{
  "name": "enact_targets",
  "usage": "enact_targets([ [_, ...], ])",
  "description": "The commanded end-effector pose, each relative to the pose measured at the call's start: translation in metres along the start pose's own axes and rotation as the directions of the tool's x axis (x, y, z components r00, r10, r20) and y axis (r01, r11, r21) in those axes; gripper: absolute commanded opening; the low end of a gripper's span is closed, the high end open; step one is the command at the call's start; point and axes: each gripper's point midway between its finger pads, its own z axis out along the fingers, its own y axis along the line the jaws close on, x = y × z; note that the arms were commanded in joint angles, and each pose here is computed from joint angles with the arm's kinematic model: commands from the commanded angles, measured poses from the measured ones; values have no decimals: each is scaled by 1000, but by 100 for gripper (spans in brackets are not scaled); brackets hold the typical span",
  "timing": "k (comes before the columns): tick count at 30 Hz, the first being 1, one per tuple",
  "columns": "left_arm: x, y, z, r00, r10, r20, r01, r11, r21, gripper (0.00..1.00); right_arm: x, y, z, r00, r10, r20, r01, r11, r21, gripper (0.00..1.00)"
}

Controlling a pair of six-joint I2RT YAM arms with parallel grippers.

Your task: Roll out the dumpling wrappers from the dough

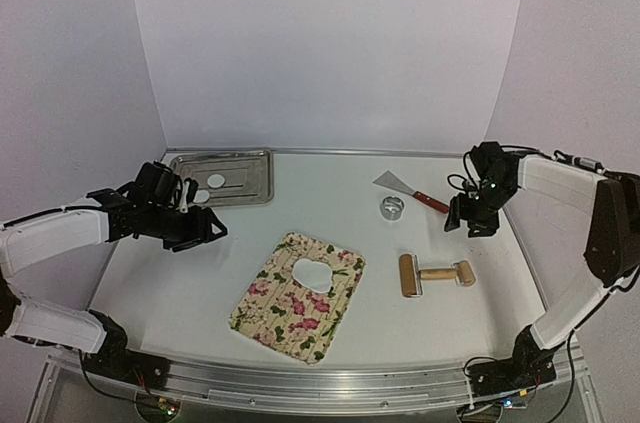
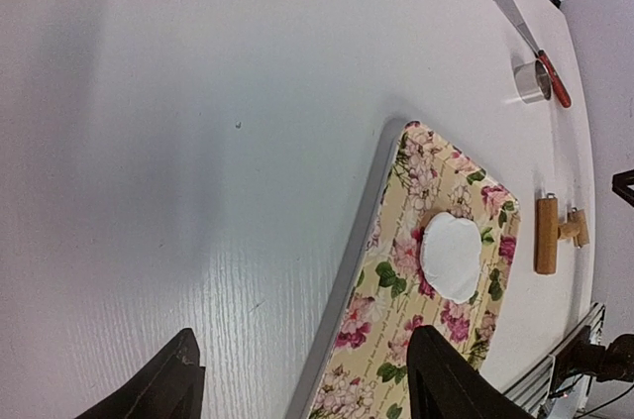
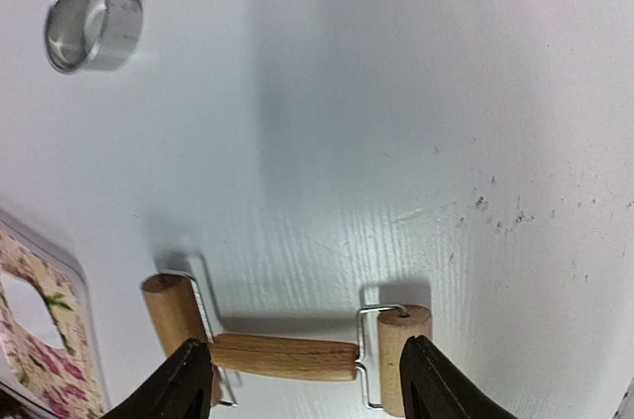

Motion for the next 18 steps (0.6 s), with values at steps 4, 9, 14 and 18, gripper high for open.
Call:
enact_targets([
  [4,-32,-18,-19,993,6,115,-10,999,41,97,-36,53,-11,999,44,27,-41,992,-123,59],
  [9,-36,-21,-21,988,-50,143,41,997,68,96,-61,74,16,996,73,43,-69,994,-80,53],
  [14,-36,-23,-19,983,-105,153,90,991,103,96,-82,104,54,998,34,60,-29,996,-87,51],
  [18,-37,-25,-21,982,-115,147,99,989,109,95,-92,109,78,997,42,66,-40,999,-35,46],
])
